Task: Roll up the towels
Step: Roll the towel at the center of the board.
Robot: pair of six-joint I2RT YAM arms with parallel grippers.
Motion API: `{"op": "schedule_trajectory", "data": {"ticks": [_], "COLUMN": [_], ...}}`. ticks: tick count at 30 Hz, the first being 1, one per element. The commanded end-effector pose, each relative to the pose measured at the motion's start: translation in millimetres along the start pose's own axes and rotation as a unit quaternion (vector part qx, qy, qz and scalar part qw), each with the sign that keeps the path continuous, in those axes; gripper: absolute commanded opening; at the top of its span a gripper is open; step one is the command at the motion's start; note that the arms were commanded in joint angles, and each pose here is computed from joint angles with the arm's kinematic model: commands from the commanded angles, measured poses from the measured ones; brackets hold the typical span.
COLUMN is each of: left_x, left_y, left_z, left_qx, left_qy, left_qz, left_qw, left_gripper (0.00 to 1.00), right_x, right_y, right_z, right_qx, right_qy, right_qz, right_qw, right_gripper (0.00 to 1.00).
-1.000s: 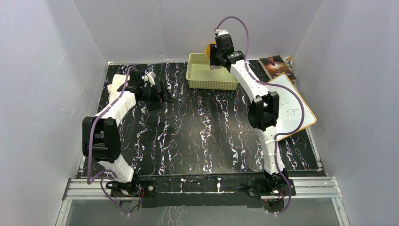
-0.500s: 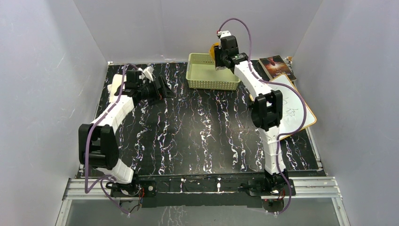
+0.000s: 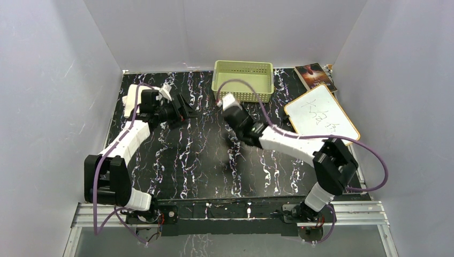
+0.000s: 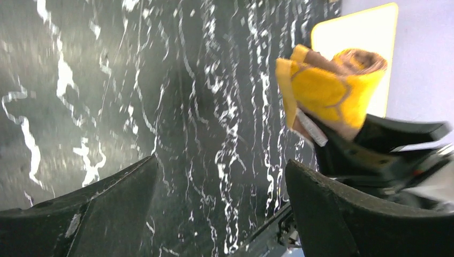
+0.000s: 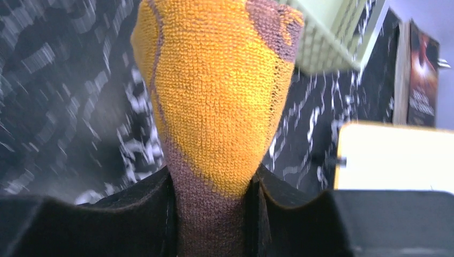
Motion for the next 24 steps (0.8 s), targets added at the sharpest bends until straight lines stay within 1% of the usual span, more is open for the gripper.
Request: {"op": "schedule_trajectory", "data": {"ticks": [1,2,4,8,10,14,17,21,24], "left_x": [-24,-30,-36,-43,-46,-51,-55,-61,-65], "left_y": [8,10,13,17,19,25,31,37,41], "left_z": [10,12,13,16,16,13,12,12,11], "left_qx": [0.012,0.013,0.016,0.026,0.033,0.039,0.051,0.067,0.074], "left_qy": [0.018,0.019,0.025,0.032,0.036,0.049,0.058,0.070,0.078], "left_qz": [0.042,0.047,0.054,0.057,0.058,0.064,0.065,0.067,0.073], "left_qw": [0.999,0.999,0.998,0.998,0.997,0.996,0.995,0.993,0.991], "left_gripper": [0.86,0.86,0.86,0.86,0.86,0.86,0.86,0.87,0.87], "right_x": [-47,-57,-71,-87,-93,-112,-130,-136,-131], "right_y": [5,11,20,31,35,48,66,89,98], "right_z": [14,19,27,40,41,30,16,4,2], "right_qx": [-0.173,-0.194,-0.230,-0.262,-0.268,-0.248,-0.213,-0.142,-0.111], "right_qy": [0.036,0.049,0.051,0.044,0.042,0.065,0.096,0.125,0.130], "right_qz": [0.037,0.041,0.055,0.059,0.054,0.053,0.055,0.046,0.030], "right_qw": [0.984,0.979,0.970,0.962,0.961,0.965,0.971,0.981,0.985], "right_gripper": [0.36,0.36,0.36,0.37,0.39,0.41,0.41,0.41,0.42]}}
Point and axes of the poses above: each gripper's point midway between its finger pads, its own z axis back along the fingers, its own y axis along the line the jaws close on, x = y × z, the point moved 8 cm from there along z, back along the fingers, and after that the axes turned 2 degrees about z, right-handed, at the moved point
